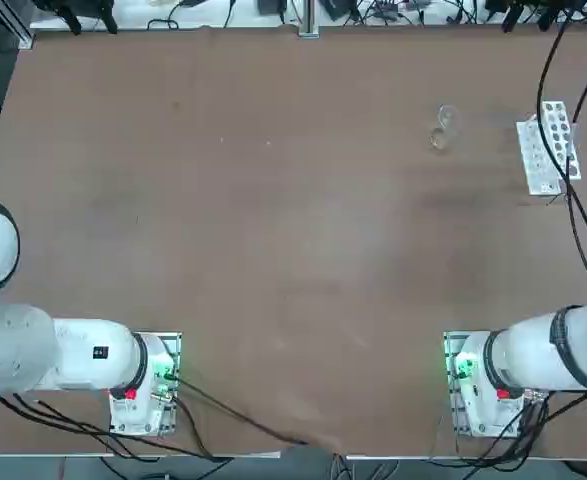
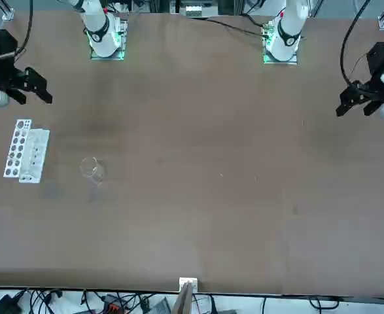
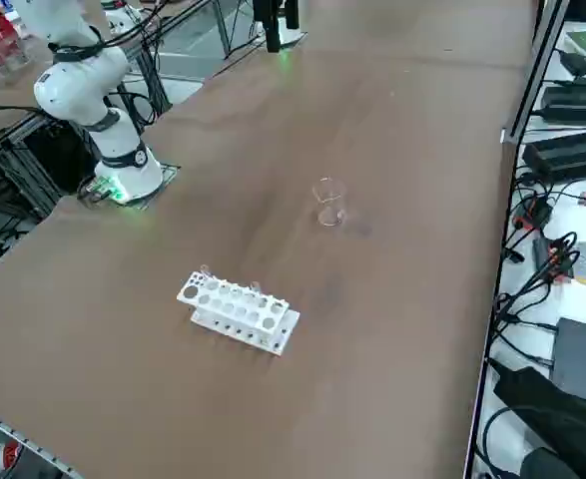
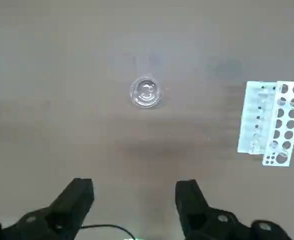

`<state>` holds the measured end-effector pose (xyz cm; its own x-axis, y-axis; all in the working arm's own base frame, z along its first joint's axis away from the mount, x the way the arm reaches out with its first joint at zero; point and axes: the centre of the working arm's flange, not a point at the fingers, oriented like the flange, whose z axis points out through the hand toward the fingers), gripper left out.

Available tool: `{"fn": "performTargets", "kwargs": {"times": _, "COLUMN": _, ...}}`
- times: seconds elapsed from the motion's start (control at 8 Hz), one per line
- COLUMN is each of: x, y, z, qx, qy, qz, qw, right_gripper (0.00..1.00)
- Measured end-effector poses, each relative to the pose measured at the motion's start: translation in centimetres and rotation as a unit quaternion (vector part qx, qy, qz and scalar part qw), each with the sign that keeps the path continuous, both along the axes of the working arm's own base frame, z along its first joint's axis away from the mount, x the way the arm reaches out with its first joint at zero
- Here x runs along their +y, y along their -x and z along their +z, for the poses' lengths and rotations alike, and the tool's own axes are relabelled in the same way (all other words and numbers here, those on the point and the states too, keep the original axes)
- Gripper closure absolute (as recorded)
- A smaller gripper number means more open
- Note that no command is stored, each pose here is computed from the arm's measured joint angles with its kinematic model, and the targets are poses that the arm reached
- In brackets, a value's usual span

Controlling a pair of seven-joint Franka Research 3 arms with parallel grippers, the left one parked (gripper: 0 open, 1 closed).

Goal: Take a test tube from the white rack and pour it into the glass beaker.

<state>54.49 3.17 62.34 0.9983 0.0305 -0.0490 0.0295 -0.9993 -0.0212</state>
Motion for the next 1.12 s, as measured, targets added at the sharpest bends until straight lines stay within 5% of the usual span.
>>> {"fn": "performTargets", "kwargs": {"times": 0.62, "x": -0.1, "y": 0.1, "z": -0.1, "qx": 0.006, "qy": 0.000, "qz": 0.000, "qw": 1.000, "right_gripper": 0.00}}
{"fn": "performTargets", "kwargs": {"times": 0.88, "x": -0.2, "y": 1.1, "z": -1.1, "qx": 0.055, "qy": 0.003, "qz": 0.000, "qw": 0.998, "right_gripper": 0.00}}
{"fn": "performTargets", "kwargs": {"times": 1.12, "x": -1.6, "y": 2.8, "z": -2.6, "qx": 0.138, "qy": 0.012, "qz": -0.022, "qw": 0.990, "right_gripper": 0.00}}
